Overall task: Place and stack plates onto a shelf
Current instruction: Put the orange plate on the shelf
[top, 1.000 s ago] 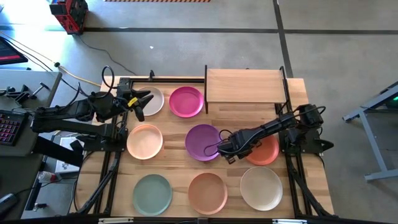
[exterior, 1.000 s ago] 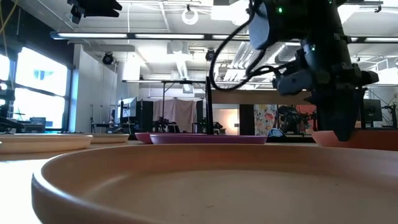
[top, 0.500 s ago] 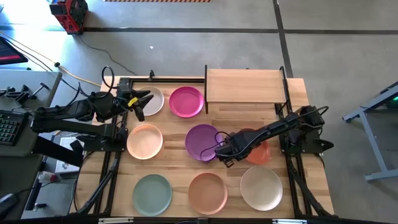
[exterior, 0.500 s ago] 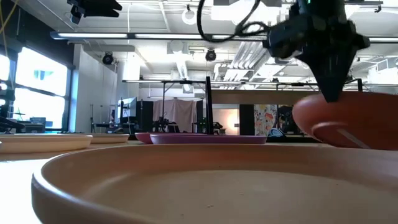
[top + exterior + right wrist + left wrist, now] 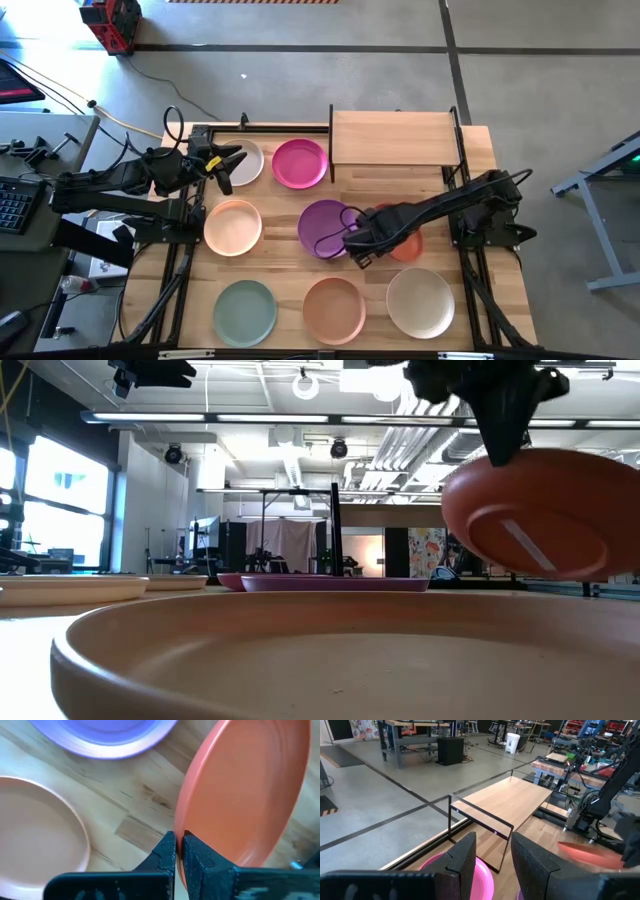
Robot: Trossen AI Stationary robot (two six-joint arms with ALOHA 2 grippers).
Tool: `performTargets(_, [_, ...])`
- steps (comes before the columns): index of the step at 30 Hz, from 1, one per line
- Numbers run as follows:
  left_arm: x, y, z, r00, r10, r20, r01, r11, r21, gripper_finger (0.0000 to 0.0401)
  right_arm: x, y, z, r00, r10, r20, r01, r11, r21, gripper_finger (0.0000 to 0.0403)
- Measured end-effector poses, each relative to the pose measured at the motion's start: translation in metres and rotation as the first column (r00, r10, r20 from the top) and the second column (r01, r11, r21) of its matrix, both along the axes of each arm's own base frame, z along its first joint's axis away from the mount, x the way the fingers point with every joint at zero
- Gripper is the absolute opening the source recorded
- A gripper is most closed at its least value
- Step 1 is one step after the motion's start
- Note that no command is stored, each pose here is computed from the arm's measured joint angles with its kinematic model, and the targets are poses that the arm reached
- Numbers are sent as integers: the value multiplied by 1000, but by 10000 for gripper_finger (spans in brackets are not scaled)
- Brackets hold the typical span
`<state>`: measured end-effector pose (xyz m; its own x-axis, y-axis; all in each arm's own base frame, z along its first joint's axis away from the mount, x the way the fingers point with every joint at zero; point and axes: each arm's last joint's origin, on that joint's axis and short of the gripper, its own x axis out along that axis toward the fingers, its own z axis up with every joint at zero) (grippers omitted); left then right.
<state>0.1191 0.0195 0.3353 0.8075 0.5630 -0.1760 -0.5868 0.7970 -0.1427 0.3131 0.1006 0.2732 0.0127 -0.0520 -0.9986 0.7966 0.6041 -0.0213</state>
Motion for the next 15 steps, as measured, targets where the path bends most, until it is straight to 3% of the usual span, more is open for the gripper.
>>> performTargets(10, [0, 0, 0, 1000, 0, 0, 0, 1000, 0, 111, -3, 0, 62, 994, 21, 103, -13, 997, -81, 0])
performTargets(15, [0, 0, 0, 1000, 9, 0, -9, 1000, 2, 111, -4, -2, 97, 974, 70, 217, -45, 992, -121, 0])
